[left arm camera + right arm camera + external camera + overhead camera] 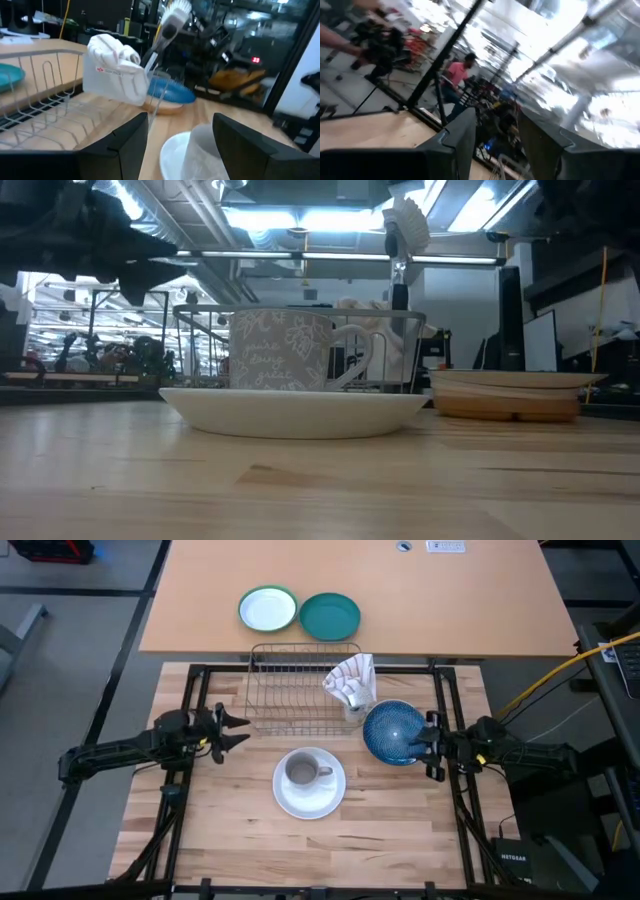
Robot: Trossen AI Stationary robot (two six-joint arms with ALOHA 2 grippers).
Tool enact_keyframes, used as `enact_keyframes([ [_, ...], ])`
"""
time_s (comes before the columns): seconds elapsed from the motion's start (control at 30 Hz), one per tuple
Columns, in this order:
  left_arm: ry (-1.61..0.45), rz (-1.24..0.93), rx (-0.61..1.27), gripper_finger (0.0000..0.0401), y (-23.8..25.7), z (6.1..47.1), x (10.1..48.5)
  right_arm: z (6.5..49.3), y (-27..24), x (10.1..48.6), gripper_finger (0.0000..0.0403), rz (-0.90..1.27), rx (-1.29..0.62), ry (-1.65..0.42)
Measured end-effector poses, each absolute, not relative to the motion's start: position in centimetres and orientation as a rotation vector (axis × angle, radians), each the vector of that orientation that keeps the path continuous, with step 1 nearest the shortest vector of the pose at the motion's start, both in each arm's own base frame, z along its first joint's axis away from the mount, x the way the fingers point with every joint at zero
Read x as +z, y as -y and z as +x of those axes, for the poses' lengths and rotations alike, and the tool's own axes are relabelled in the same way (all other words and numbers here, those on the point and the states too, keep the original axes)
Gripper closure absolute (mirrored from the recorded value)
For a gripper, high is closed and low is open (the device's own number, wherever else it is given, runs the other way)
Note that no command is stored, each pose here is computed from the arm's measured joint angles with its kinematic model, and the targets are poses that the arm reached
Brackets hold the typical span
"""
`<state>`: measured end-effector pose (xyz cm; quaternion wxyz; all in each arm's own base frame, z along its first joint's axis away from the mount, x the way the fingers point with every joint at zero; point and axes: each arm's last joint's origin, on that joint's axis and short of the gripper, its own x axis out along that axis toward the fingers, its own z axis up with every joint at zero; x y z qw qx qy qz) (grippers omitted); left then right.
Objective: Sort dishes
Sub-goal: Put the blue patterned plate in the dish rack
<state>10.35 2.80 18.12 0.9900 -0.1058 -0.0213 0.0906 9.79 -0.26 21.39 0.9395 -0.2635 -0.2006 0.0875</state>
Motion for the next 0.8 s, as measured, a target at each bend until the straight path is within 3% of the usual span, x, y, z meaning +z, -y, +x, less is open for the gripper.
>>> enact_keyframes([
  [0.13, 0.077, -0.251, 0.182, 0.0188, -2.8, 10.3, 18.4, 10.1, 0.7, 21.9, 0.0251, -0.337, 0.069, 0.333],
  [0.33, 0.08, -0.355, 0.182, 0.0188, -2.8, 10.3, 18.4, 10.8, 0.7, 24.1, 0.0251, -0.305, 0.138, 0.211],
  [0.57, 0.077, -0.361, 0.183, 0.0188, -2.8, 10.3, 18.4, 12.4, 0.9, 26.1, 0.0251, -0.229, 0.214, -0.223],
  [0.8, 0.076, -0.34, 0.183, 0.0188, -2.8, 10.3, 18.4, 15.4, 1.3, 24.6, 0.0251, -0.036, 0.241, -0.644],
])
